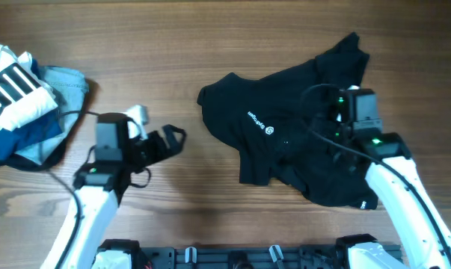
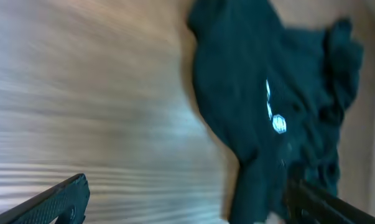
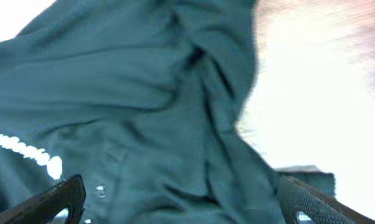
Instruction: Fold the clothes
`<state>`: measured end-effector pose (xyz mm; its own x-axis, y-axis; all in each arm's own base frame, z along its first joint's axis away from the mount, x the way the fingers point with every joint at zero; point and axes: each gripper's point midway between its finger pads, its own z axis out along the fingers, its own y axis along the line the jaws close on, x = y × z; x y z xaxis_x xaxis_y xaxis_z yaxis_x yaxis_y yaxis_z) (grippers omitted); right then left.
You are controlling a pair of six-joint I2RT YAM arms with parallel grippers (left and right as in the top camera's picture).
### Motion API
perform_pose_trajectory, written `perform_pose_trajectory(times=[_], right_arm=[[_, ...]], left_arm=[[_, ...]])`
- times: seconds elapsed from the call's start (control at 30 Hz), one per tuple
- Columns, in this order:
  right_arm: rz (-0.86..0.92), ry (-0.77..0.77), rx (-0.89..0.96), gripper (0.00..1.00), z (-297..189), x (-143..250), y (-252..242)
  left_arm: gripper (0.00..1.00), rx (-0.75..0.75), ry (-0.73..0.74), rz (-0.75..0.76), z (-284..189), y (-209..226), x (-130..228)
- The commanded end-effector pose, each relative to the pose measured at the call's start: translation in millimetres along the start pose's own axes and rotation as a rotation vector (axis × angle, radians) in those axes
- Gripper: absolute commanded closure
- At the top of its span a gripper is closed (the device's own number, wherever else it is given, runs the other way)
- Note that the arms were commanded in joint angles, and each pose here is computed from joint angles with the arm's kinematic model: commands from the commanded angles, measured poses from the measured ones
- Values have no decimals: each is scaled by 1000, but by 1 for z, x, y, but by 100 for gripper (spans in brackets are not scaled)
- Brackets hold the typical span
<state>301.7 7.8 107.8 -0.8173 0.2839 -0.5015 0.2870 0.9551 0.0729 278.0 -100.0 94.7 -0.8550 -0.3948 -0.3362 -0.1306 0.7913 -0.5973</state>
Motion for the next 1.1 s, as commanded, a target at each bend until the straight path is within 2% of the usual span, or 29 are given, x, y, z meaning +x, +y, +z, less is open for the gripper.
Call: perform_pose_trajectory(times=[0.0, 0.2, 0.23, 0.27, 0.33, 0.4, 0.43, 0.57, 0.6, 0.67, 0.73, 0.77, 0.8, 0.83, 0.87, 0.93, 0.97, 1.07], right_arm=[[57, 4, 19, 0, -2, -1, -13], [66, 17, 28, 0, -1, 2, -16], [65, 19, 29, 0, -1, 2, -16], [65, 23, 30, 0, -2, 3, -16], [64, 28, 33, 0, -2, 4, -17], [62, 30, 34, 0, -2, 5, -17], [61, 31, 34, 0, -2, 5, -17], [57, 35, 39, 0, -2, 6, -18], [55, 35, 39, 0, -2, 6, -18], [57, 31, 38, 0, -2, 5, -18], [58, 27, 36, 0, -2, 4, -18], [58, 25, 35, 0, -2, 3, -18], [58, 23, 35, 0, -2, 3, -18], [59, 22, 34, 0, -1, 3, -17], [59, 20, 33, 0, -1, 2, -17], [59, 17, 33, 0, -1, 2, -17], [59, 18, 33, 0, -1, 2, -17], [59, 16, 32, 0, -1, 1, -17]], left_arm=[[0, 63, 150, -92, 32, -30, 31], [0, 157, 207, -39, 99, -76, 64], [2, 145, 194, -41, 110, -76, 67], [9, 134, 175, -48, 121, -76, 70], [31, 136, 162, -37, 138, -78, 77], [66, 162, 154, -19, 145, -83, 79], [96, 161, 135, -17, 146, -83, 75], [96, 130, 22, 13, 138, -65, 33], [96, 119, -32, 36, 129, -55, 9], [96, 77, -212, 67, 94, -27, -67], [96, 40, -358, 23, 57, -4, -132], [96, 22, -415, -15, 37, 8, -161], [90, 26, -440, -49, 19, 15, -184], [36, 40, -434, -67, 10, 18, -193], [0, 76, -390, -84, 5, 16, -192], [0, 153, -260, -114, 10, 8, -169], [0, 194, -124, -163, 16, 2, -140], [0, 76, 187, -322, 30, 11, -55]])
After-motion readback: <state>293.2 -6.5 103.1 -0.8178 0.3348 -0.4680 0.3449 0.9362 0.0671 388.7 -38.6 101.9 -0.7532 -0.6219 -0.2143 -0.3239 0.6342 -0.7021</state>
